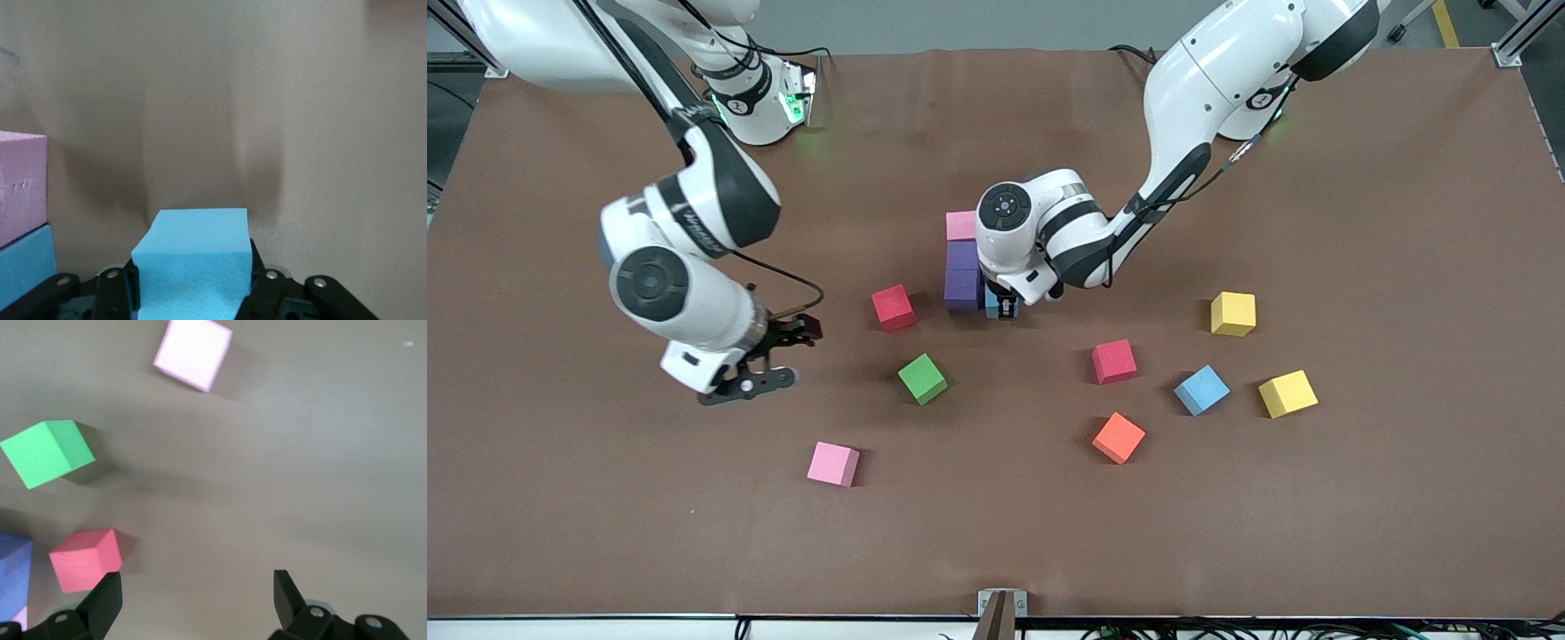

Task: Arrange 11 blocks into digit 3
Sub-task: 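Lower the blue cube beside the row while the right gripper withdraws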

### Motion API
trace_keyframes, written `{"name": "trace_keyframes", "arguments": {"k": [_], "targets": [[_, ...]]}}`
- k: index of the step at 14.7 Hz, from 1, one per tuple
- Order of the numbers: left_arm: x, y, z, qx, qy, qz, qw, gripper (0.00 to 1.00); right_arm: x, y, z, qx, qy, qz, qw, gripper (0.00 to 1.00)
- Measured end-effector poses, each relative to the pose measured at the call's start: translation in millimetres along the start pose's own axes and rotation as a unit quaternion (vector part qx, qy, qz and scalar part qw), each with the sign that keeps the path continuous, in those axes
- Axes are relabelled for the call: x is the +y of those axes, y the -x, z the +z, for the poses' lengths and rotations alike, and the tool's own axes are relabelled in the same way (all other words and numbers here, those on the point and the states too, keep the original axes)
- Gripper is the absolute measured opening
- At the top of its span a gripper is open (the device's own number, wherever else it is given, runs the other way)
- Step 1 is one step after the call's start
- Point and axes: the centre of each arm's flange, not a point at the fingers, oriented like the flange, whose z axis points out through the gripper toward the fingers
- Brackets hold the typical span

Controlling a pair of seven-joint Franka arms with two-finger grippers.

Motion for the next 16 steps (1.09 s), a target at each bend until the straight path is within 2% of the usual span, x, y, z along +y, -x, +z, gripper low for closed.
{"name": "trace_keyframes", "arguments": {"k": [3, 7, 13, 16], "targets": [[-1, 1, 0, 0.000, 0.000, -0.010, 1.000, 0.56, 68, 19, -35, 0.001, 0.005, -0.032, 0.999, 1.00], [-5, 5, 0, 0.000, 0.000, -0.011, 1.000, 0.56, 142, 50, -91, 0.004, 0.021, 0.008, 1.000, 1.00], [-11, 9, 1, 0.001, 0.002, -0.005, 1.000, 0.56, 170, 80, -133, -0.027, 0.019, 0.069, 0.997, 1.00], [-11, 10, 1, 0.002, 0.003, -0.004, 1.000, 0.56, 182, 91, -145, -0.024, 0.011, 0.099, 0.995, 1.00]]}}
